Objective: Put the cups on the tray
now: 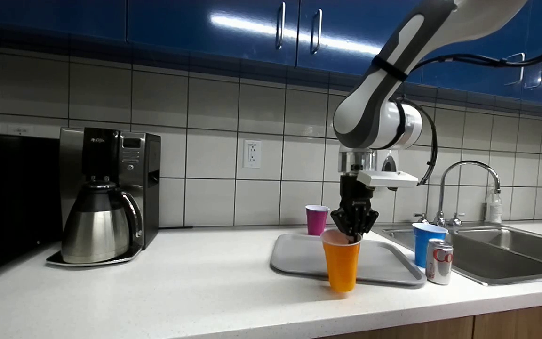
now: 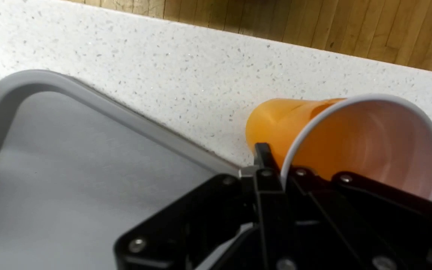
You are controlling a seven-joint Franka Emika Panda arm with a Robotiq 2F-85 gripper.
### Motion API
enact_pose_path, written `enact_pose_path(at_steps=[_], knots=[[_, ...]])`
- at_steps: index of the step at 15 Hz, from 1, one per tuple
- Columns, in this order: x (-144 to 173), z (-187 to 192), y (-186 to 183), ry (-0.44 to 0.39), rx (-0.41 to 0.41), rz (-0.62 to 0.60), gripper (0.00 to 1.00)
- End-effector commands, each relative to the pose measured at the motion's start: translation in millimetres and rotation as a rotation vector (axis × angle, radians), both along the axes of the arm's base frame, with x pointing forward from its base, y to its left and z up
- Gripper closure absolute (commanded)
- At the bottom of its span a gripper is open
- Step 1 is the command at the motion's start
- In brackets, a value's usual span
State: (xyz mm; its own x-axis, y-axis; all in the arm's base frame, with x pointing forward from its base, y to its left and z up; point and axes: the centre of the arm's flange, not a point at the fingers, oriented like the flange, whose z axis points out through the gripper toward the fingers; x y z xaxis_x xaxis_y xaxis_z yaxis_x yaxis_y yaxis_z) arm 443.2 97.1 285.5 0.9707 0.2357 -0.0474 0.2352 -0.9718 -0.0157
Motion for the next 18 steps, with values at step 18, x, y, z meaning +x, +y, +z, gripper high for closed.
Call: enact_pose_path(at_steps=[18], knots=[[49,51,-47,-0.052,0.058,-0.027,0.99]])
